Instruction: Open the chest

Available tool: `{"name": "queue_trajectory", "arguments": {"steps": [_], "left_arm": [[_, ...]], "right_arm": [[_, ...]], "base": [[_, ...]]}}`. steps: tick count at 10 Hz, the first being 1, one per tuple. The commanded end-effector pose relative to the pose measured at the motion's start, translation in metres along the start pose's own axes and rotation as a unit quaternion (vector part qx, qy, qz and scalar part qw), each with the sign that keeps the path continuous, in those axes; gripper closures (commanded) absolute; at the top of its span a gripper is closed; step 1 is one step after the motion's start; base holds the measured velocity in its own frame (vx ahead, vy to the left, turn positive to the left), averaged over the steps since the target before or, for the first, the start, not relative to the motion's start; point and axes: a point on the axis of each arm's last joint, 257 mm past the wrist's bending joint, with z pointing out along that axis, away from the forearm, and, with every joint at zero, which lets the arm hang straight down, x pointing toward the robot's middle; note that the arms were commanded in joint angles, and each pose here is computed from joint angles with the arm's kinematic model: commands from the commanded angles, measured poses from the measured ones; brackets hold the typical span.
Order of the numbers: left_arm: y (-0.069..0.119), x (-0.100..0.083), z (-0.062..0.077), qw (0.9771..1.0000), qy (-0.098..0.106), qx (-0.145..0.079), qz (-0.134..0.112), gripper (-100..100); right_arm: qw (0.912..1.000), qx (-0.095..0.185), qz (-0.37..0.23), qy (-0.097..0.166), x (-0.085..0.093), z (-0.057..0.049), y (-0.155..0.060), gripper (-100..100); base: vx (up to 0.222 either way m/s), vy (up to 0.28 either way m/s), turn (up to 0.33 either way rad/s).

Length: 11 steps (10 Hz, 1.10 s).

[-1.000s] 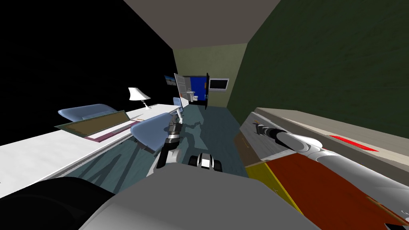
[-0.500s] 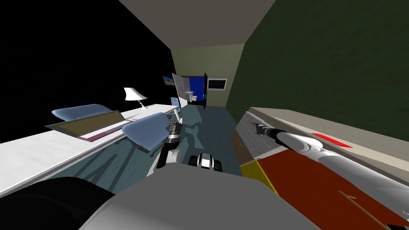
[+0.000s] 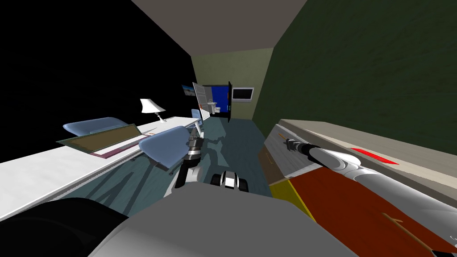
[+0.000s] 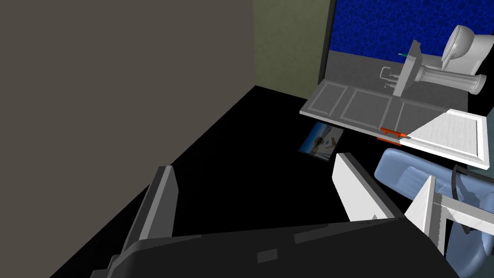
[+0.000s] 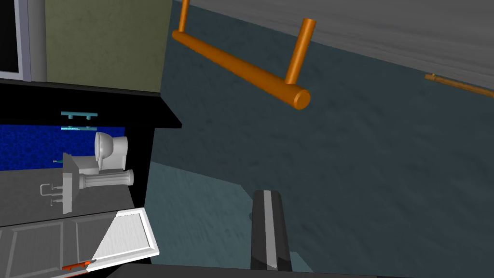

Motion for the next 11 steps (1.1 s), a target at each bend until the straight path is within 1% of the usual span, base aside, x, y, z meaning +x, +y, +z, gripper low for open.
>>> {"name": "queue_trajectory", "arguments": {"steps": [1,3,4,7,10,11], "left_arm": [[0.0,0.0,0.0,1.0,0.0,0.0,0.0,0],[0.0,0.0,0.0,1.0,0.0,0.0,0.0,0],[0.0,-0.0001,0.0,1.0,0.0,0.0,0.0,0],[0.0,-0.0002,-0.0001,1.0,0.0,0.0,0.0,0],[0.0,-0.0002,0.0,1.0,0.0,0.0,0.0,0],[0.0,-0.0002,0.0,1.0,0.0,0.0,0.0,0]], "right_arm": [[1.0,0.0,0.003,0.0,-0.0002,0.0003,0.0,100],[1.0,0.0,0.003,0.0,-0.0002,0.0003,0.0,100],[1.0,0.0,0.003,0.0,-0.0004,0.0003,0.0001,-100],[1.0,0.0,0.001,0.0,-0.0003,0.0001,0.0001,-100],[1.0,0.0,-0.001,0.0,-0.0001,-0.0002,0.0,-100],[1.0,0.0,-0.001,0.0,-0.0002,-0.0001,0.0001,-100]], "base": [[0.024,0.183,0.011],[0.006,0.142,0.005],[0.009,-0.085,-0.012],[-0.003,-0.156,-0.005],[-0.008,-0.2,-0.009],[-0.003,-0.099,0.005]]}}
